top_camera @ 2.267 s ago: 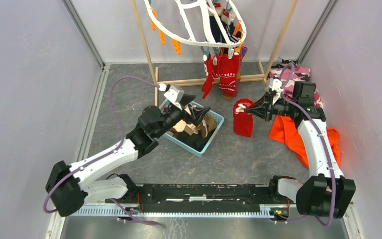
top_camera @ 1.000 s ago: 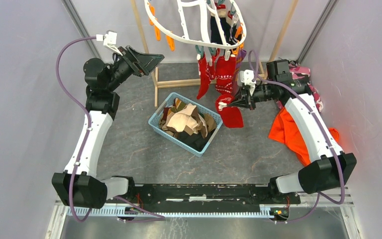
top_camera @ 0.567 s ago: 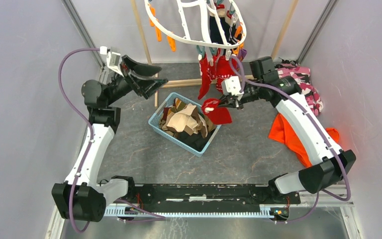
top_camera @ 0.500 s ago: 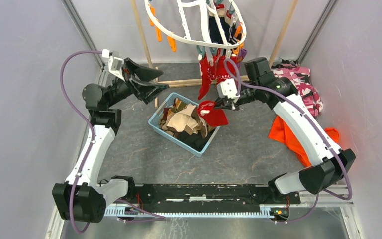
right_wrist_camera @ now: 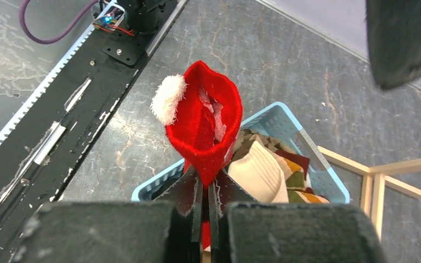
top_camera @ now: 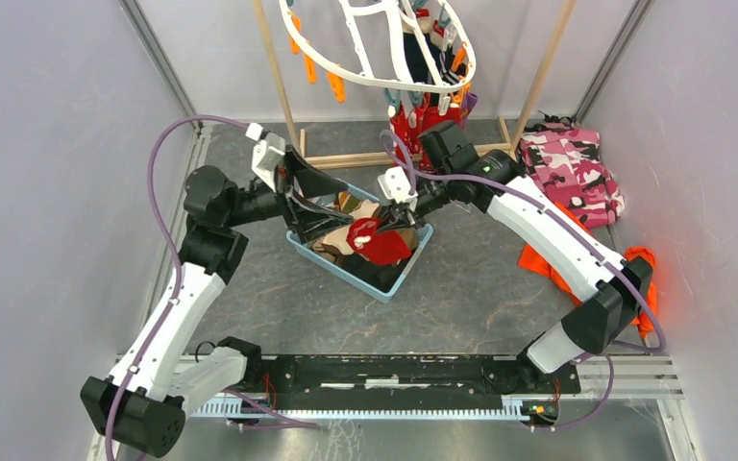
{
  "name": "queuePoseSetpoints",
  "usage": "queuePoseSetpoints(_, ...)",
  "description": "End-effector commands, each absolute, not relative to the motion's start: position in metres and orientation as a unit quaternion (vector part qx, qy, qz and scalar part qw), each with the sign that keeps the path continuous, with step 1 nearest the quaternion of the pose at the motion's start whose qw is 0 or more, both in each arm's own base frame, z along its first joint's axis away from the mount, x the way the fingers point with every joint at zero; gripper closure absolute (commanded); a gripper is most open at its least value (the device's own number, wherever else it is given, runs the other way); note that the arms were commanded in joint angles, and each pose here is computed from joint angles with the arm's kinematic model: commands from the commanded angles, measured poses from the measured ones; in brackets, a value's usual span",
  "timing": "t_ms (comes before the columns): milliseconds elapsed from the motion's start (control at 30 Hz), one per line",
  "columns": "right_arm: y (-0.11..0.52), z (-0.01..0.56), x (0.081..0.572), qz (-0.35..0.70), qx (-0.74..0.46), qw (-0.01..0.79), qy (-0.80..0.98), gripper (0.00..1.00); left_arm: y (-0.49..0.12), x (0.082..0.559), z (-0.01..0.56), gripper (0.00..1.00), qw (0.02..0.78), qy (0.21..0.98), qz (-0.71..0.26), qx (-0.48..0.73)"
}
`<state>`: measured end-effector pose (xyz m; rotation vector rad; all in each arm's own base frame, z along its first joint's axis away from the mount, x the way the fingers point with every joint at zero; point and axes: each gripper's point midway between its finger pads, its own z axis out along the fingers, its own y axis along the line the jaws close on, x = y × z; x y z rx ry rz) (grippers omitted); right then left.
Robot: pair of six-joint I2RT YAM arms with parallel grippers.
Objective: Clip the socks to the hanger
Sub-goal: Open the clamp at the hanger.
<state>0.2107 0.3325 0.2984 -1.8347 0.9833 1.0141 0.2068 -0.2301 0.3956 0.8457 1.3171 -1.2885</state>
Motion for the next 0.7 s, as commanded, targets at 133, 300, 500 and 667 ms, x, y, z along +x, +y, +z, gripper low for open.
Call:
queuePoseSetpoints(133, 0.341, 0.31, 0.194, 0.408, -0.737, 0.392, 0.37, 1.0, -0.235, 0.215, 0.36, 0.1, 0.515, 0.606, -0.48, 0.371)
queuePoseSetpoints(300, 0.343, 0.31, 0.193, 0.408, -0.739, 0.391, 0.368, 1.0, -0.246, 0.213, 0.354, 0.14, 0.493, 0.609, -0.487, 0.386)
queuePoseSetpoints(500, 0.341, 0.309, 0.193, 0.404, -0.739, 0.391, 0.371, 1.0, -0.253, 0.2, 0.35, 0.23, 0.469, 0.606, -0.504, 0.399)
queuePoseSetpoints(667, 0.341, 0.308, 0.193, 0.404, -0.739, 0.391, 0.373, 1.0, -0.256, 0.196, 0.348, 0.37, 0.458, 0.605, -0.512, 0.402)
